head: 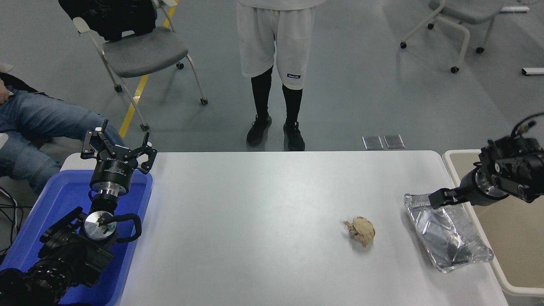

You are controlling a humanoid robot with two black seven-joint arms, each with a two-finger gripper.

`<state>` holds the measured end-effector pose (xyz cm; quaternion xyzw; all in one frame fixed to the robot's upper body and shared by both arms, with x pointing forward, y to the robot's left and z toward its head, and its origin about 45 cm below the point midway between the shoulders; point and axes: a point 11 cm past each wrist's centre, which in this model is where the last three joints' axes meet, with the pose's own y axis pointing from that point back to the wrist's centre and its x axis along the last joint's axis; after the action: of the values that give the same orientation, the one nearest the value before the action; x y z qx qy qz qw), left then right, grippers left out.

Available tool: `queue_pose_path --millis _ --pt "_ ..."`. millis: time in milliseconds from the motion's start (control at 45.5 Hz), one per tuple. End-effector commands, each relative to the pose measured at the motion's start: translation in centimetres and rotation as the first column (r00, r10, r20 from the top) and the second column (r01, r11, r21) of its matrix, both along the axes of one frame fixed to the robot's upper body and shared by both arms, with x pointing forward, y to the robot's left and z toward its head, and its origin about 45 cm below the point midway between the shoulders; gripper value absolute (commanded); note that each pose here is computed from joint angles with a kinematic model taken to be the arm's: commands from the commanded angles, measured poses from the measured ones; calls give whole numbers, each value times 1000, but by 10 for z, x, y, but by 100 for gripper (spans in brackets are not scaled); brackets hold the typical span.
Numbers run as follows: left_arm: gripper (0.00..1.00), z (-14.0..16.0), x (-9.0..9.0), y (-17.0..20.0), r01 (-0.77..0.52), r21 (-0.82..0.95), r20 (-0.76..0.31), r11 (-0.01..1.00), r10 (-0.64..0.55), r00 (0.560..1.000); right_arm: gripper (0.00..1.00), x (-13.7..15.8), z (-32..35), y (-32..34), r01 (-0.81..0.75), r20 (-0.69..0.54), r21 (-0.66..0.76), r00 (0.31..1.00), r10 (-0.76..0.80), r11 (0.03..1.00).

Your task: Pick up foil plate and place in dustbin

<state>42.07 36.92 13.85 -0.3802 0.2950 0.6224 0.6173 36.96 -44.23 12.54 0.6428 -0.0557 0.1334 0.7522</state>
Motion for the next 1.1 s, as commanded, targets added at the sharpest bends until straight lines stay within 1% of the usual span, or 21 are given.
queue_pose_path --millis 0,176,527,659,703,747,769,901,1077 --pt "99 0 0 0 1 0 1 1000 -1 1000 100 -26 -39 -23 -43 69 -29 997 45 999" --pt "99 0 0 0 -2 -2 2 1000 2 1000 100 -46 -57 -45 -18 77 -70 997 24 997" --pt "99 0 0 0 -2 -1 0 1000 2 1000 100 -51 -62 -64 52 148 -83 988 -39 995" --pt "99 0 0 0 -2 -1 0 1000 2 1000 100 -53 -67 -60 108 175 -30 979 -101 994" --pt "99 0 0 0 -2 -1 0 1000 2 1000 100 -54 -69 -57 147 193 10 970 -147 989" --pt "99 0 0 0 -2 -1 0 1000 2 1000 100 -52 -71 -55 220 230 78 945 -233 972" --pt "99 0 0 0 -2 -1 0 1000 2 1000 100 -51 -70 -55 229 238 84 940 -242 970" --pt "99 0 0 0 -2 -1 0 1000 2 1000 100 -49 -71 -53 232 248 94 936 -248 968" --pt "99 0 0 0 -2 -1 0 1000 2 1000 99 -53 -76 -52 222 259 91 936 -239 971"
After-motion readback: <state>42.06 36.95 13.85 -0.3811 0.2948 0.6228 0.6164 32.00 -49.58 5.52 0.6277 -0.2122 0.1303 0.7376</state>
